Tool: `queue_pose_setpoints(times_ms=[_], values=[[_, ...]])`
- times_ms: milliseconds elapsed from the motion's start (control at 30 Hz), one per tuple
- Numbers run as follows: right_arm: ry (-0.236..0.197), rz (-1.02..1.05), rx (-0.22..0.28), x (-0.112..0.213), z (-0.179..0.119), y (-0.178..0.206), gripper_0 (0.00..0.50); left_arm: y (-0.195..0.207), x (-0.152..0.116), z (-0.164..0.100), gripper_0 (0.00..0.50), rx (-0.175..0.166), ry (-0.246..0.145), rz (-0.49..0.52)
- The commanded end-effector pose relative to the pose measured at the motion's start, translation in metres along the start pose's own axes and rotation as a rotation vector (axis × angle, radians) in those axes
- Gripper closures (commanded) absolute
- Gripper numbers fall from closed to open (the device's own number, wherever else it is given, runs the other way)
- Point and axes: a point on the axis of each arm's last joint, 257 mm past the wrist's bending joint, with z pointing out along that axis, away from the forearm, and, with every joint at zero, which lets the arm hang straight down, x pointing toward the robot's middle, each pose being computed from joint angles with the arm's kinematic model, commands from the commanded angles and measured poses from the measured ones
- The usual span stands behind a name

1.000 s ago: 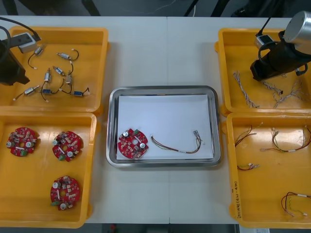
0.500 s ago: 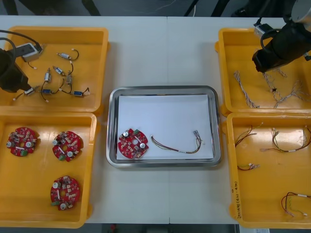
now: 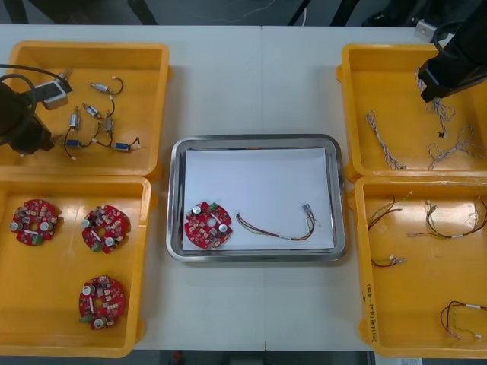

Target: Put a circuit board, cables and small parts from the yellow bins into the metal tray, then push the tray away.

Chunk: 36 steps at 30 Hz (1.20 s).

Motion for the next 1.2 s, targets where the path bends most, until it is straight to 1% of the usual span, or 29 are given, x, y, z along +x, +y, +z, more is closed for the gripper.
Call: queue_pose_setpoints(times_ms=[33,133,300,333,467,533,567,667,733,800,867,933,1000,1033,1067,1100,1133,1167,1200], values=[[-0.048,-0.013,0.074,0.004,-0.046,-0.023,0.500,0.027,0.008,-0.013,0.000,-0.056,0.010,0.065],[-0.031,-0.035,0.091,0.013,-0.054,-0.020,0.500,0.026,0.010,-0.010,0.000,-0.051,0.011,0.060],[-0.019,-0.061,0.082,0.021,-0.064,-0.007,0.500,0.024,0.012,-0.005,0.000,-0.048,0.016,0.064],[-0.037,-0.075,0.088,0.015,-0.067,-0.002,0.500,0.023,0.012,-0.003,0.000,-0.050,0.016,0.066],[-0.076,-0.112,0.101,0.003,-0.074,0.009,0.500,0.024,0.013,0.001,0.000,-0.058,0.013,0.065],[-0.106,-0.134,0.118,-0.004,-0.079,0.017,0.500,0.024,0.014,0.003,0.000,-0.057,0.013,0.063],[-0.114,-0.139,0.124,-0.005,-0.080,0.018,0.500,0.023,0.014,0.004,0.000,-0.056,0.014,0.065],[-0.163,-0.144,0.158,-0.008,-0.088,0.027,0.500,0.023,0.016,0.004,0.000,-0.054,0.015,0.061],[-0.193,-0.137,0.170,-0.008,-0.092,0.033,0.500,0.023,0.017,0.005,0.000,-0.053,0.016,0.057],[-0.211,-0.129,0.154,-0.006,-0.090,0.043,0.500,0.022,0.018,0.006,0.000,-0.049,0.017,0.055],[-0.222,-0.119,0.127,-0.001,-0.086,0.054,0.500,0.021,0.017,0.008,0.000,-0.052,0.016,0.061],[-0.227,-0.127,0.116,0.002,-0.083,0.060,0.500,0.021,0.016,0.011,0.000,-0.056,0.014,0.064],[-0.236,-0.144,0.122,0.003,-0.085,0.064,0.500,0.021,0.016,0.011,0.008,-0.057,0.013,0.063],[-0.240,-0.163,0.127,0.004,-0.084,0.068,0.500,0.020,0.017,0.011,0.075,-0.055,0.014,0.061],[-0.248,-0.184,0.131,0.002,-0.085,0.074,0.500,0.020,0.016,0.011,0.155,-0.053,0.012,0.060],[-0.252,-0.194,0.133,0.002,-0.085,0.077,0.500,0.020,0.016,0.011,0.214,-0.053,0.012,0.060],[-0.264,-0.218,0.134,-0.001,-0.086,0.086,0.500,0.020,0.016,0.011,0.374,-0.052,0.010,0.058],[-0.275,-0.238,0.138,-0.004,-0.088,0.093,0.500,0.019,0.016,0.012,0.465,-0.051,0.009,0.057],[-0.280,-0.250,0.141,-0.005,-0.089,0.097,0.500,0.019,0.016,0.012,0.491,-0.051,0.009,0.057]])
